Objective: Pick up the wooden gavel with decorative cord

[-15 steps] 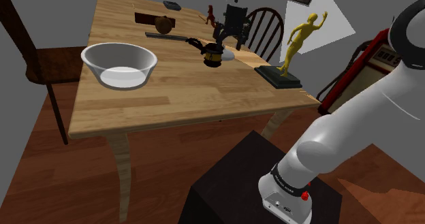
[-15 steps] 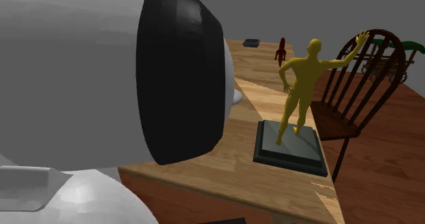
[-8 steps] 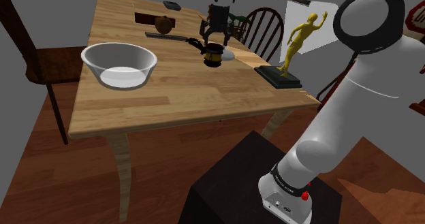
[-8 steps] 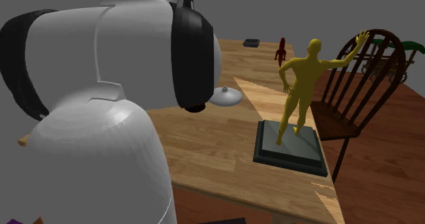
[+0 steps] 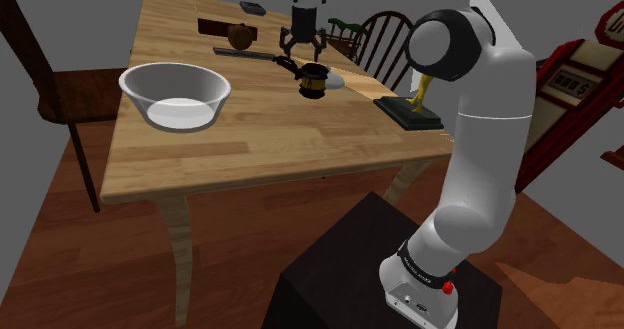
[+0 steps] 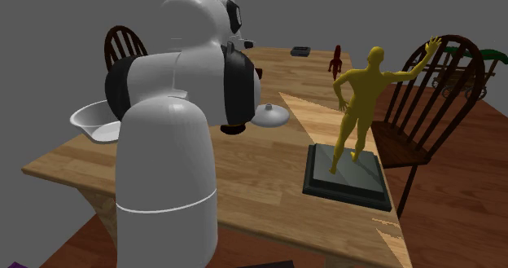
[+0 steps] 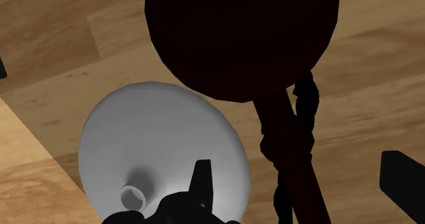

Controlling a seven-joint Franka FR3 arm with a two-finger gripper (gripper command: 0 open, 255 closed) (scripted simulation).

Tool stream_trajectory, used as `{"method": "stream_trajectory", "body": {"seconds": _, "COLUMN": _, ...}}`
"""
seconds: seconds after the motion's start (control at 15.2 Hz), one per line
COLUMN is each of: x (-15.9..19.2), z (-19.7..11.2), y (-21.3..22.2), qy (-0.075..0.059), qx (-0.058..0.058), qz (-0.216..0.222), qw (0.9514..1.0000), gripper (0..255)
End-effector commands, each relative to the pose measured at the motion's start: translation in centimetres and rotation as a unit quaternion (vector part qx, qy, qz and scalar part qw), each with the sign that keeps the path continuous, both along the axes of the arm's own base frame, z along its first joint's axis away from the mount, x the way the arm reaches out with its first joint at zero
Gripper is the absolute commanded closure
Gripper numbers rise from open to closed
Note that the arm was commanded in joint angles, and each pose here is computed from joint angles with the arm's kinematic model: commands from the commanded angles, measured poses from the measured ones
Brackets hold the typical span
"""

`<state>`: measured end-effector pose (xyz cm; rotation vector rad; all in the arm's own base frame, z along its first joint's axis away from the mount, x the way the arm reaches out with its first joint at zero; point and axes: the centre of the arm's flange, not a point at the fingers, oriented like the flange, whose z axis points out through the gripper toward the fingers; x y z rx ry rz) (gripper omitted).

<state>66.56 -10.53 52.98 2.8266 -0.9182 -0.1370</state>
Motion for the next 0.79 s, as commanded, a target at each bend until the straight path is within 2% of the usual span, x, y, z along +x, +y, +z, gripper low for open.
{"method": "stream_trajectory", "body": {"seconds": 0.0, "x": 1.1, "z": -0.8, "y": -0.8, "qy": 0.001, "qx": -0.003, "qz": -0.007, "qw": 1.0000, "gripper": 0}}
{"method": "stream_trajectory", "body": {"seconds": 0.53, "x": 1.1, "z": -4.3, "y": -0.8, "qy": 0.001, "qx": -0.003, "qz": -0.007, "qw": 1.0000, "gripper": 0}}
{"method": "stream_trajectory", "body": {"seconds": 0.59, "x": 1.1, "z": -4.3, "y": -0.8, "qy": 0.001, "qx": -0.003, "qz": -0.007, "qw": 1.0000, "gripper": 255}}
{"method": "stream_trajectory", "body": {"seconds": 0.73, "x": 1.1, "z": -4.2, "y": -0.8, "qy": 0.001, "qx": -0.003, "qz": -0.007, "qw": 1.0000, "gripper": 255}}
